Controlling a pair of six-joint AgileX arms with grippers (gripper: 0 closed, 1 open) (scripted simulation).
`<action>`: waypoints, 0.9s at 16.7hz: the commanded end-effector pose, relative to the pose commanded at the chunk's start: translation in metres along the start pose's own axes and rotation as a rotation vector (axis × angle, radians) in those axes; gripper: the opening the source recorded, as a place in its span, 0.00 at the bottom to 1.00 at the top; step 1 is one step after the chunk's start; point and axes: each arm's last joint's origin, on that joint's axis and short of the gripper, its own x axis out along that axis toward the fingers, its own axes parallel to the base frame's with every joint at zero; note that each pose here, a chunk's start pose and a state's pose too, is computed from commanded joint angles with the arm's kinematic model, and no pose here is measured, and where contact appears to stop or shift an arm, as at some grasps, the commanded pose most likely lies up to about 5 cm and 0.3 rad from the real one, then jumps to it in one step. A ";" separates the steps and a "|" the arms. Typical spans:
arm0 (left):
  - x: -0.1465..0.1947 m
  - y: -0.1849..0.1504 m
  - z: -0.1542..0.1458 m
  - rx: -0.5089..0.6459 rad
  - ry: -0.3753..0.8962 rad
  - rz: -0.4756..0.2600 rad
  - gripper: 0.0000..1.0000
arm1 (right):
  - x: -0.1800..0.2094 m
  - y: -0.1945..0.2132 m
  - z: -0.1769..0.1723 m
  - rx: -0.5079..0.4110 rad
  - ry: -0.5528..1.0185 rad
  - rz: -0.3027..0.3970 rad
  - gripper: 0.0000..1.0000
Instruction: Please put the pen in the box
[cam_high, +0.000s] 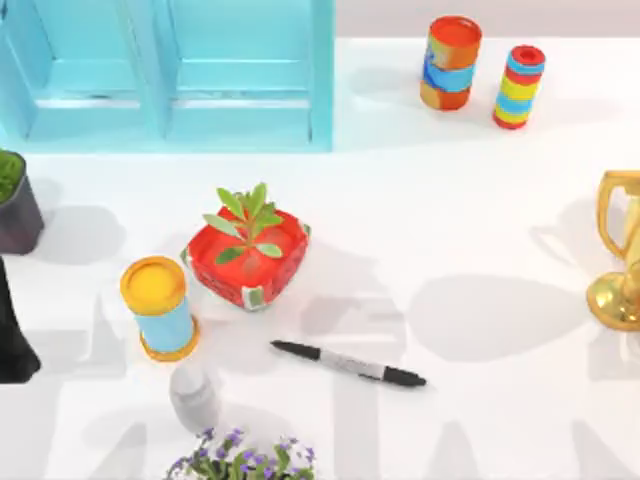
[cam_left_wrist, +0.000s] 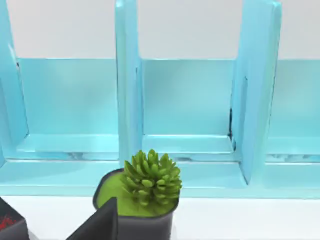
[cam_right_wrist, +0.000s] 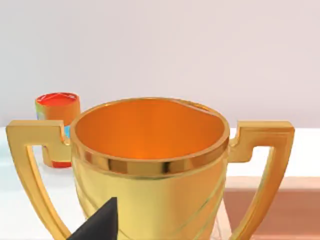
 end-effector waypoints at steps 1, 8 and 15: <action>0.000 0.000 0.000 0.000 0.000 0.000 1.00 | 0.000 0.000 0.000 0.000 0.000 0.000 1.00; 0.000 0.000 0.000 0.000 0.000 0.000 1.00 | 0.004 0.021 0.030 -0.072 0.171 0.233 1.00; 0.000 0.000 0.000 0.000 0.000 0.000 1.00 | 0.053 0.096 0.084 -0.360 0.669 0.697 1.00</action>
